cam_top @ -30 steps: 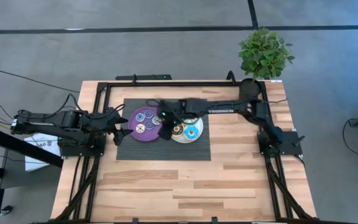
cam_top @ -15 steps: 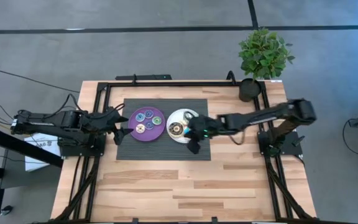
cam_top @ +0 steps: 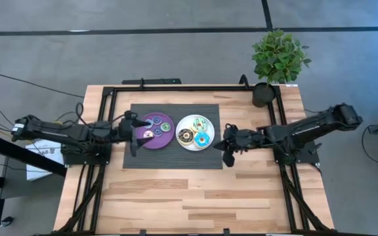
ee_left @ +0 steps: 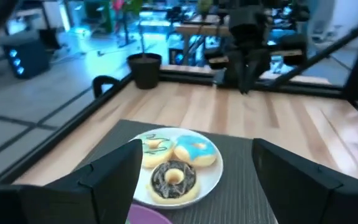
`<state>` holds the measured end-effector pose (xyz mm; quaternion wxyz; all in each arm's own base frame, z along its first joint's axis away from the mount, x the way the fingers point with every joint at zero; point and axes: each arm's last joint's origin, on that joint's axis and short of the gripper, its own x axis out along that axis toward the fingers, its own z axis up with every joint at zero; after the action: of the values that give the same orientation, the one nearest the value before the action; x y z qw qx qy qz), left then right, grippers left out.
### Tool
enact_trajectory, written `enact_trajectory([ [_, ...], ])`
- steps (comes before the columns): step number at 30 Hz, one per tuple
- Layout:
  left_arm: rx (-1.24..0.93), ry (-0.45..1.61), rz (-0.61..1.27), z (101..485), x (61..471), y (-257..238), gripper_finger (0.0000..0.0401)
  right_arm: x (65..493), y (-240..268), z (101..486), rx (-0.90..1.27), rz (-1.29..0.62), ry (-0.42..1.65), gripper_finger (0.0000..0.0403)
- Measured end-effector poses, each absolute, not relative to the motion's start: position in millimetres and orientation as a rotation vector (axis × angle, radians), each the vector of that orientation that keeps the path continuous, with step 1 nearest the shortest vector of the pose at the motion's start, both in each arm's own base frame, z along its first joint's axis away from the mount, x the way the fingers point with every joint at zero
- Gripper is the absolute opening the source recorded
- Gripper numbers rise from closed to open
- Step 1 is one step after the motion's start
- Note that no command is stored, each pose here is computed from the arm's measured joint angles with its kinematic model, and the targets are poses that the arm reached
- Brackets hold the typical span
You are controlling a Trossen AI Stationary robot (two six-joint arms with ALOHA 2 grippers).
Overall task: Pick & Place donuts
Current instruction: Return to Home Position
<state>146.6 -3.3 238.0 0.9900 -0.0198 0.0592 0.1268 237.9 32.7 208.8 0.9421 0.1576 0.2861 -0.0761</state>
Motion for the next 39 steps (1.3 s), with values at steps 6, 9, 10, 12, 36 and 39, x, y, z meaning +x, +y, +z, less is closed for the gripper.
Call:
enact_trajectory([
  [6,-0.008,0.117,0.195,221.5,136.2,-7.2,0.0297,229.2,33.4,202.2,0.321,-0.118,0.682,0.0000],
  [9,0.021,0.118,0.179,222.2,127.0,-8.1,0.0297,229.4,32.1,201.9,0.322,-0.124,0.683,0.0000],
  [10,0.036,0.101,0.171,224.3,123.8,-8.4,0.0297,229.4,32.6,201.9,0.320,-0.122,0.683,0.0000],
  [12,0.070,0.076,0.141,227.4,116.2,-8.9,0.0297,229.4,34.0,202.2,0.294,-0.110,0.681,0.0000],
  [36,0.139,-0.153,-0.018,183.9,94.4,-10.8,0.0297,234.4,38.5,204.0,0.254,-0.071,0.636,0.0000],
  [39,0.155,-0.161,-0.062,184.5,94.2,-12.0,0.0297,234.4,40.2,204.7,0.254,-0.063,0.630,0.0000],
])
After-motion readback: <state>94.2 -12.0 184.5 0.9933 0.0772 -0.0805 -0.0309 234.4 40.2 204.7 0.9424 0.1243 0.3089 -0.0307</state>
